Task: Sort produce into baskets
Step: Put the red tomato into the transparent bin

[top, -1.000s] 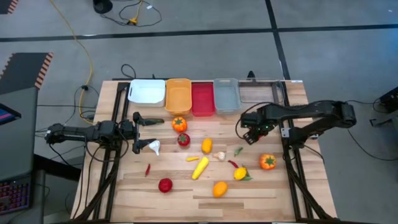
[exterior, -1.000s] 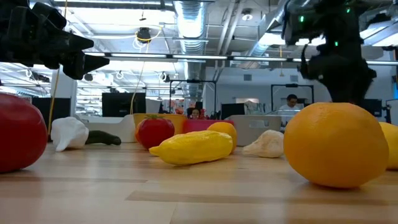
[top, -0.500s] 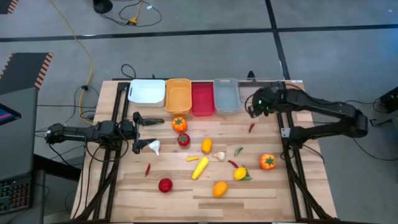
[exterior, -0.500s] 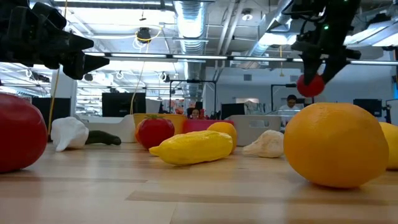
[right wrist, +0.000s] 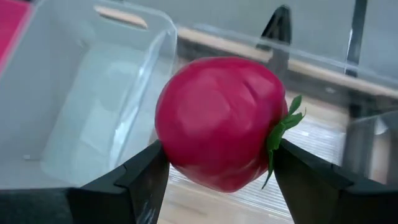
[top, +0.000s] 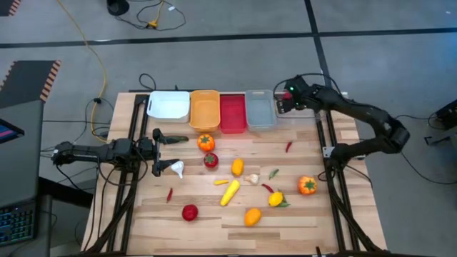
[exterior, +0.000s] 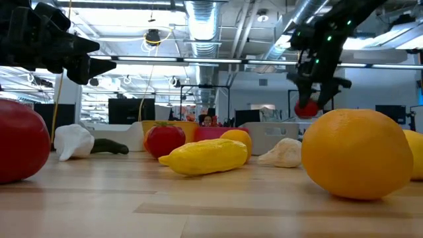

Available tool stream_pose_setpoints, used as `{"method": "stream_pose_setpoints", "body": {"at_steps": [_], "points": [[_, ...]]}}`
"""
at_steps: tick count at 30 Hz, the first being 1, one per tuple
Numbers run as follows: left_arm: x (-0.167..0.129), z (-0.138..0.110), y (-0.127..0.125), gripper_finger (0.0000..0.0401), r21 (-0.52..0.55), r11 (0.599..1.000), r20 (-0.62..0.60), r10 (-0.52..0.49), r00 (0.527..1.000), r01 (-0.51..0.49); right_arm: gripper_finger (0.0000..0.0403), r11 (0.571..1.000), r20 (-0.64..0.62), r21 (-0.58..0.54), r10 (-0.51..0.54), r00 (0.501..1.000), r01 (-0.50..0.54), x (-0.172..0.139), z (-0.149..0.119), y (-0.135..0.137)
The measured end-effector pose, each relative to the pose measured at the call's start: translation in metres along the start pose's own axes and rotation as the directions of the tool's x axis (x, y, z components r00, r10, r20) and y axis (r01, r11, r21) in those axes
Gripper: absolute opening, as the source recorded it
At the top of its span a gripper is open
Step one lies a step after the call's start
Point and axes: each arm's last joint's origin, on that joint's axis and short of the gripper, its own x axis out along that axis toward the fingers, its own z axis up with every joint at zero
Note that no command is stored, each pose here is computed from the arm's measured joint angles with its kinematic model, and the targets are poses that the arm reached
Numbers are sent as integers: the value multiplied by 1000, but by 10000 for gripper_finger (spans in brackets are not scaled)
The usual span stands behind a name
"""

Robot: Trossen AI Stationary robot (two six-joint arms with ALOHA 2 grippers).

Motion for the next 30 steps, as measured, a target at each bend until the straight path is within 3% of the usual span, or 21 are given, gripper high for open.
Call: {"method": "stream_pose_setpoints", "body": {"at_steps": [14, 30], "points": [[0, 0, 0, 365, 0, 1000, 0, 0, 1000, 0, 291, 997, -139, -30, -81, 987, 77, 44, -4, 4], [0, 0, 0, 365, 0, 1000, 0, 0, 1000, 0, 298, 997, -166, -33, -68, 984, 64, 48, -6, 5]]}}
